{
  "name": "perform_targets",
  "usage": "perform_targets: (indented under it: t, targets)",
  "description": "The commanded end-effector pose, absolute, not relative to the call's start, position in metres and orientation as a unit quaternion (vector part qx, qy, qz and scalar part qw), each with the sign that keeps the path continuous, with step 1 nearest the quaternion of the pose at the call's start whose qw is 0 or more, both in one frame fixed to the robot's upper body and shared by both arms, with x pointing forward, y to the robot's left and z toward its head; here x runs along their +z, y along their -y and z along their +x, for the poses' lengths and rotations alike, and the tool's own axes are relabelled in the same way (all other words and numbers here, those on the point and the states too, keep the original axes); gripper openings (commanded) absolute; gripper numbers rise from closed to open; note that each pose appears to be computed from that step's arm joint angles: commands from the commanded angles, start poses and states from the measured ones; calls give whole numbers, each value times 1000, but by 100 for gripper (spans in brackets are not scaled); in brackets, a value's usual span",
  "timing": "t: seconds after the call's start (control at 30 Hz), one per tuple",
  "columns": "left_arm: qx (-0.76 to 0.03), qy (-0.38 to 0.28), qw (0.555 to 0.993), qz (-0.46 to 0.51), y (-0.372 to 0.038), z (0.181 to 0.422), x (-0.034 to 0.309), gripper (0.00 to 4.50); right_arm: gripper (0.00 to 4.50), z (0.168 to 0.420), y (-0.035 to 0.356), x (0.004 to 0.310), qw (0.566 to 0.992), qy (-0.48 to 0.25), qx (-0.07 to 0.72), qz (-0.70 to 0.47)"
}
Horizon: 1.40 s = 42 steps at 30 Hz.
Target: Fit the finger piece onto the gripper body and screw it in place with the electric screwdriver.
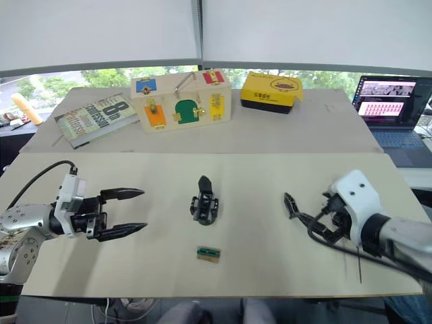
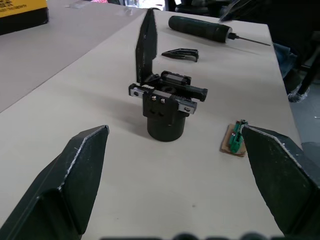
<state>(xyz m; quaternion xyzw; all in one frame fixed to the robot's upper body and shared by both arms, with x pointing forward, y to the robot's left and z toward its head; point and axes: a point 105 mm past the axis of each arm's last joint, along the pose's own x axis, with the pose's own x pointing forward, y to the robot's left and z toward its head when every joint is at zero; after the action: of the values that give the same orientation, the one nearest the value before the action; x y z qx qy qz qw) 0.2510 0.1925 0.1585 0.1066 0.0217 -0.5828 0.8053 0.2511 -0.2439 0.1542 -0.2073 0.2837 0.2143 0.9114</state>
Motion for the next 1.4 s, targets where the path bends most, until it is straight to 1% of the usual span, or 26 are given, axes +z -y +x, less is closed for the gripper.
perform_targets:
  t: [0.03, 0.13, 0.23, 0.4, 0.63, 0.8, 0.9, 1.07, 1.13, 1.17, 1.23, 1.33, 1.4]
  targets:
    - [-598, -15, 792, 121, -186, 246, 164, 448, 450, 261, 249, 144, 900, -345, 192, -186]
    - [-603, -13, 788, 124, -182, 245, 164, 448, 450, 276, 248, 137, 891, -382, 174, -171]
    - [-604, -7, 787, 123, -178, 244, 166, 448, 450, 290, 243, 126, 886, -400, 161, -172]
    - [-603, -6, 789, 122, -174, 241, 164, 448, 450, 303, 229, 116, 889, -415, 147, -126]
    - [-600, -6, 791, 122, -173, 240, 163, 448, 450, 308, 226, 107, 888, -430, 116, -109]
    - [-601, -5, 790, 124, -172, 240, 163, 448, 450, 303, 225, 100, 881, -447, 115, -105]
    - [-600, -6, 790, 126, -174, 241, 163, 450, 366, 302, 223, 99, 882, -445, 119, -102]
    - [-599, -5, 790, 129, -175, 242, 164, 450, 195, 298, 219, 98, 883, -439, 125, -110]
    - [-597, -3, 792, 129, -175, 243, 165, 450, 122, 296, 220, 103, 887, -429, 128, -112]
    - [-594, -1, 795, 127, -176, 244, 166, 450, 111, 296, 221, 108, 892, -419, 127, -111]
    - [-581, 7, 806, 111, -176, 248, 172, 450, 112, 298, 222, 124, 908, -383, 127, -114]
    - [-543, 40, 836, 60, -177, 261, 191, 450, 112, 307, 213, 160, 941, -274, 144, -135]
    - [-512, 75, 856, 8, -175, 272, 211, 450, 112, 315, 204, 192, 962, -177, 147, -147]
